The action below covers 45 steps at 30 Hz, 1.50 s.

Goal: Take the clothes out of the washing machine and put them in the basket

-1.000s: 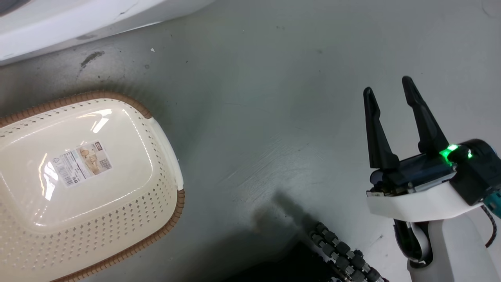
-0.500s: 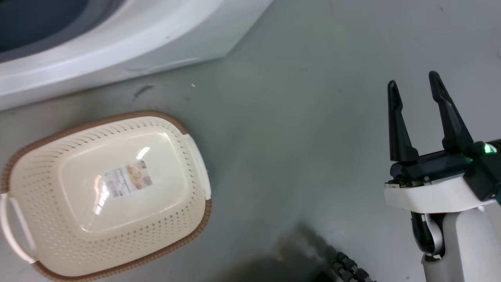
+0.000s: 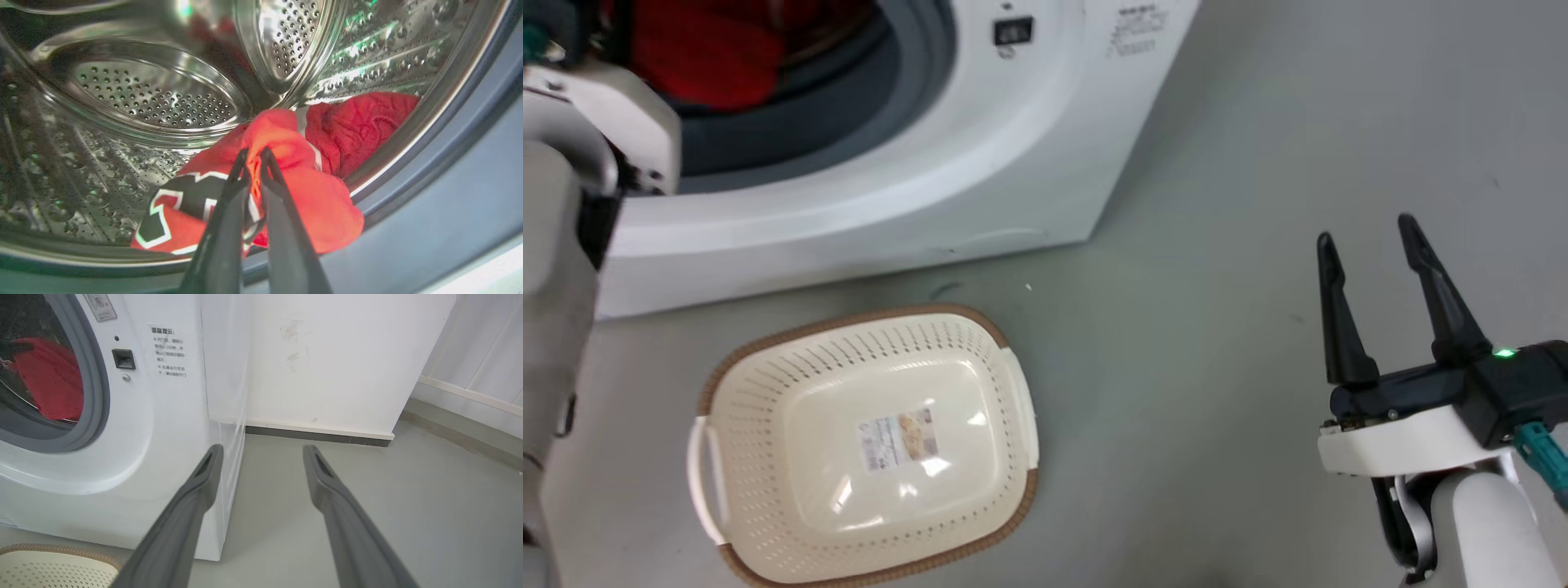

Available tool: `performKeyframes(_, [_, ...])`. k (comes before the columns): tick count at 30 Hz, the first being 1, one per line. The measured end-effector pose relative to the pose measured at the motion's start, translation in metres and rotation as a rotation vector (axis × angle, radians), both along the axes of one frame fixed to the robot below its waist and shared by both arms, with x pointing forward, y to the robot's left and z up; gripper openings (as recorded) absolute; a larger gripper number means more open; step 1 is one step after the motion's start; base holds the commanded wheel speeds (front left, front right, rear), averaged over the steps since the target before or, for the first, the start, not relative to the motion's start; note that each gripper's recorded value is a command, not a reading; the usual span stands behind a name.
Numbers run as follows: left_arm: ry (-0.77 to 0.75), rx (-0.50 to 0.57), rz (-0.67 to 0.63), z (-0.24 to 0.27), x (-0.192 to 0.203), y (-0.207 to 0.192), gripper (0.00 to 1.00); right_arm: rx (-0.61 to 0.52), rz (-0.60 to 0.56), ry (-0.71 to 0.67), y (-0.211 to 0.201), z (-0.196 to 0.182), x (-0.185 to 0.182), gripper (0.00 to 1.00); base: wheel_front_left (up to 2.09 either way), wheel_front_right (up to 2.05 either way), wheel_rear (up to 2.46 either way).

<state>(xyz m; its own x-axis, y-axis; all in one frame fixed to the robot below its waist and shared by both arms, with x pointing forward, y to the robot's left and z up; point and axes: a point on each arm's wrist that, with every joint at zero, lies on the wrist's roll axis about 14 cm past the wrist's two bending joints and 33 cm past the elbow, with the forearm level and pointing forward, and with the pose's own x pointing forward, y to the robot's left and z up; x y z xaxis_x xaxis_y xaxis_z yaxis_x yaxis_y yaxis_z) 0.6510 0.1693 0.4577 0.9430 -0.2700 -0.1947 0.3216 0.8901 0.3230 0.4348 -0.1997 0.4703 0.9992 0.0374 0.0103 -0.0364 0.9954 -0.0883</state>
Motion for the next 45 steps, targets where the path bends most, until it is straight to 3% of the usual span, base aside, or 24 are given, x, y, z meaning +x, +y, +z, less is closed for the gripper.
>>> performKeyframes(18, [-0.431, -0.153, -0.008, 0.149, -0.152, -0.006, 0.00, 0.023, 0.096, -0.144, 0.036, 0.059, -0.032, 1.00, 0.00, 0.00, 0.00])
performKeyframes(25, [-0.418, -0.162, -0.012, 0.161, -0.204, -0.004, 0.00, 0.036, 0.120, -0.164, 0.044, 0.066, -0.040, 1.00, 0.00, 0.00, 0.00])
performKeyframes(34, [-0.159, -0.165, -0.003, 0.073, -0.232, -0.020, 0.00, 0.043, 0.134, -0.134, 0.049, 0.055, -0.036, 1.00, 0.00, 0.00, 0.00])
performKeyframes(45, [0.212, -0.141, 0.004, -0.078, -0.221, -0.029, 0.00, 0.031, 0.118, -0.048, 0.044, 0.019, -0.011, 1.00, 0.00, 0.00, 0.00])
